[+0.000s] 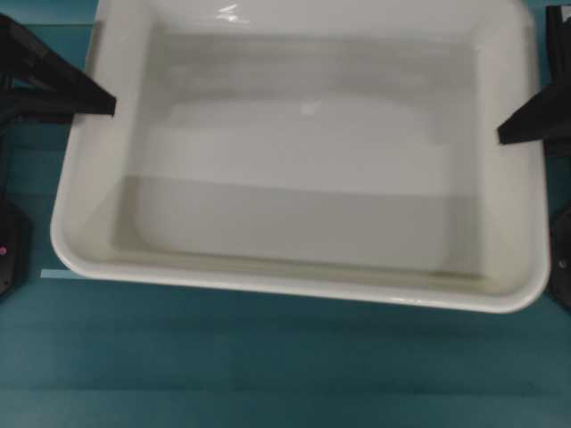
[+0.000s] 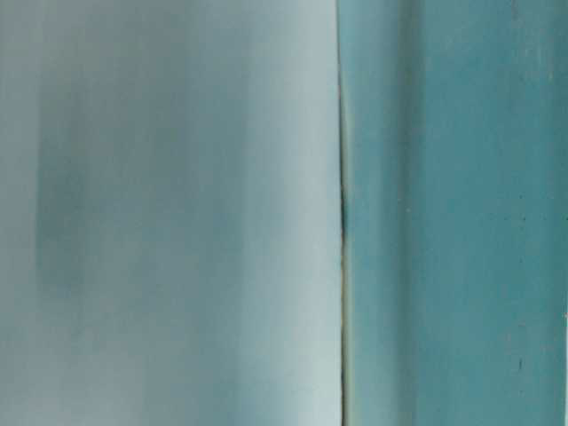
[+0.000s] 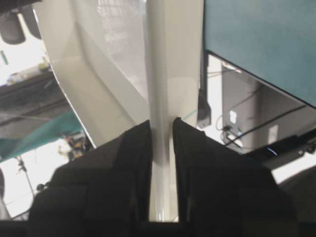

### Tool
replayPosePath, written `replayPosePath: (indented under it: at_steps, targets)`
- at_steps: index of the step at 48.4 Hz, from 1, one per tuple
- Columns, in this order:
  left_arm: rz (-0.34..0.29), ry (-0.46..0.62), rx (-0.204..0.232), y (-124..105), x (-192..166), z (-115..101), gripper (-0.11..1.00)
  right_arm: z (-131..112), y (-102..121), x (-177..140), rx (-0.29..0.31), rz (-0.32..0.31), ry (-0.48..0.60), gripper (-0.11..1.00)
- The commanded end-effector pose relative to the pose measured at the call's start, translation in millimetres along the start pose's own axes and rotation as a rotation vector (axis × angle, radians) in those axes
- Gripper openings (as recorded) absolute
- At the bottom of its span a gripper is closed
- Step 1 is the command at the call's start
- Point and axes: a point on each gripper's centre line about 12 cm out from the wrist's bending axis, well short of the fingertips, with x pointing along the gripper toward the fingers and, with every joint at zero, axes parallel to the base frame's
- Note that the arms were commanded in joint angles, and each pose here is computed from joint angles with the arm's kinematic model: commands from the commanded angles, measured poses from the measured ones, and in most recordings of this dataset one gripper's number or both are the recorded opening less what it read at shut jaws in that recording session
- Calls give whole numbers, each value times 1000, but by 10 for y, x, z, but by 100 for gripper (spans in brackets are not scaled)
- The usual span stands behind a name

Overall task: Lift the white case with both hands.
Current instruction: 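Lift the tray upward with both grippers holding its side walls, then lower the tray back onto the table with both grippers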

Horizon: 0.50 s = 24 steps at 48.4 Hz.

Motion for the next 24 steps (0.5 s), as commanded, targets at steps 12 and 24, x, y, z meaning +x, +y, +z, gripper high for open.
replayPosePath:
  at_steps: [12,24]
  targets:
    - [-12,29,5,-104,101,-72,8,53,-12,95,-2,-11,-13,11]
    - [-7,38,9,-102,135,-100,8,65,-86,74,3,-3,-19,11]
